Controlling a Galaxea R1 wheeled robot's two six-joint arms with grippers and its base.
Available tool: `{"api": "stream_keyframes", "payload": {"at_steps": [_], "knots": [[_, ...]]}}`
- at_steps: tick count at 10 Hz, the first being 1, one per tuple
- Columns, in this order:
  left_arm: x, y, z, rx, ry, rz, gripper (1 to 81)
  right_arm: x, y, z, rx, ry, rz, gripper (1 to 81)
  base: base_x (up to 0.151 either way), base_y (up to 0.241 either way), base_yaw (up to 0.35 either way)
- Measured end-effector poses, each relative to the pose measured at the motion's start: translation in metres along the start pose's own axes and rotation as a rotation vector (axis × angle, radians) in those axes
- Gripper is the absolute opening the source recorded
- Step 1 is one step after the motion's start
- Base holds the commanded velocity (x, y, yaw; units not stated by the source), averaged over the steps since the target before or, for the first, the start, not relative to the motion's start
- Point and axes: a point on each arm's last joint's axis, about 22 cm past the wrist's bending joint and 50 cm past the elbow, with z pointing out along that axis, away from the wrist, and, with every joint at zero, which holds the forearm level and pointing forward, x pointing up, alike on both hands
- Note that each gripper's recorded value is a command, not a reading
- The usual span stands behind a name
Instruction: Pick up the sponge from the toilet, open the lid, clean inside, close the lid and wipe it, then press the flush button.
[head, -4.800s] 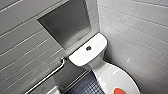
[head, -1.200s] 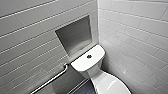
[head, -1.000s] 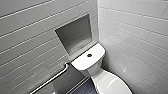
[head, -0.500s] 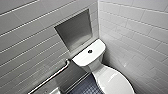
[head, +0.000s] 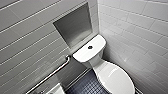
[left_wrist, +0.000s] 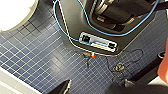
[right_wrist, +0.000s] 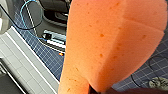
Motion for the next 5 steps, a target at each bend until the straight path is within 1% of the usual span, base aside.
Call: {"api": "stream_keyframes", "payload": {"at_steps": [1,3,5], "knots": [[0.002,0.001,0.001,-0.005,0.003,0.013,81.1,0.000,-0.002,-0.001,0.002,0.013,0.011,1.0,0.000,0.000,0.000],[0.014,0.003,0.005,-0.023,0.036,0.049,81.1,0.003,-0.015,0.001,0.004,0.058,0.024,1.0,0.000,0.000,0.000],[0.020,0.006,0.009,-0.038,0.067,0.078,81.1,0.006,-0.014,0.000,-0.010,0.100,0.025,1.0,0.000,0.000,0.000]]}}
